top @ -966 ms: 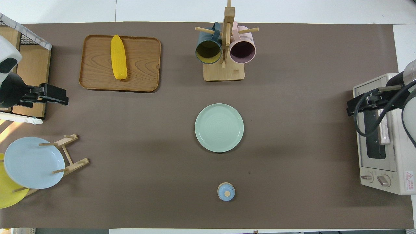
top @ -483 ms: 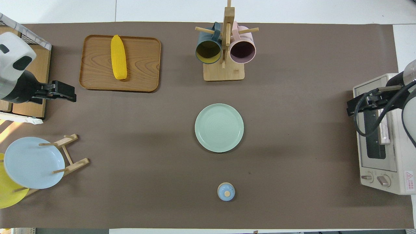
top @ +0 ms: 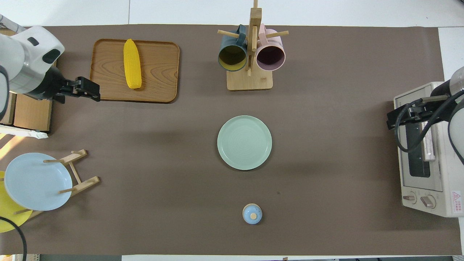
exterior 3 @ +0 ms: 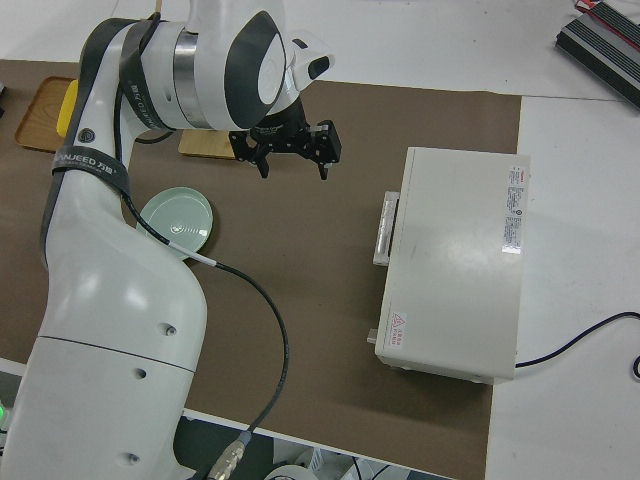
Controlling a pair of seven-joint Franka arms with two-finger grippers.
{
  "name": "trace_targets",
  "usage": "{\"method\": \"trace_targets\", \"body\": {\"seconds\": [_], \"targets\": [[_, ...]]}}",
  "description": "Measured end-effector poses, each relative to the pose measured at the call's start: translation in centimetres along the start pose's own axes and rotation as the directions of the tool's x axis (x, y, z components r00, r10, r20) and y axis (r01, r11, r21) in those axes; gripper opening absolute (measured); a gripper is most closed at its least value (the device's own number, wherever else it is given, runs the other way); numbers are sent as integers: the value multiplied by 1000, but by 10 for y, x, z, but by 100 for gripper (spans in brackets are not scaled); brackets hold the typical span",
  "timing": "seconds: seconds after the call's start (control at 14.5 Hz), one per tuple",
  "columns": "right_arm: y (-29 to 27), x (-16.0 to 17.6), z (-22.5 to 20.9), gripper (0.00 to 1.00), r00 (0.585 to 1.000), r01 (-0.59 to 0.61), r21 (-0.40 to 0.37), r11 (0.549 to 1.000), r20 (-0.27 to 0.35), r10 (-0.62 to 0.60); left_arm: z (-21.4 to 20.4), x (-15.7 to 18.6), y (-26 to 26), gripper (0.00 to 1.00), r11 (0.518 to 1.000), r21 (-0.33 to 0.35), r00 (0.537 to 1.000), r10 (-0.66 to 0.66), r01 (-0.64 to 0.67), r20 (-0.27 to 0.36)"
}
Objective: Put corn in oven
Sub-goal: 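Reach the left gripper to the yellow corn and grasp it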
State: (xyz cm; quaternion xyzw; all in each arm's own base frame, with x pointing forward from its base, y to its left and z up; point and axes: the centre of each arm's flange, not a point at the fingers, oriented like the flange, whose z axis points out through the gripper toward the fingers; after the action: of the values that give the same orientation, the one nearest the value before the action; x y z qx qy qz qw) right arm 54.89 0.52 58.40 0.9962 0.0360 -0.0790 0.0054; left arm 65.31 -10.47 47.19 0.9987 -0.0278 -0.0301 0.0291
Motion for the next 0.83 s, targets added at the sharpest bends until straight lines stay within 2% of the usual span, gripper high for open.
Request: {"method": "trace_targets", "body": {"seconds": [0.41,0.83], "targets": [[0,0,0,100,1000,0,0,1000,0,0,66,65,10,100,1000,0,1000,8,-8,-9],[0,0,0,100,1000,0,0,1000,0,0,108,94,4,100,1000,-1,995,-2,2,-96]]}}
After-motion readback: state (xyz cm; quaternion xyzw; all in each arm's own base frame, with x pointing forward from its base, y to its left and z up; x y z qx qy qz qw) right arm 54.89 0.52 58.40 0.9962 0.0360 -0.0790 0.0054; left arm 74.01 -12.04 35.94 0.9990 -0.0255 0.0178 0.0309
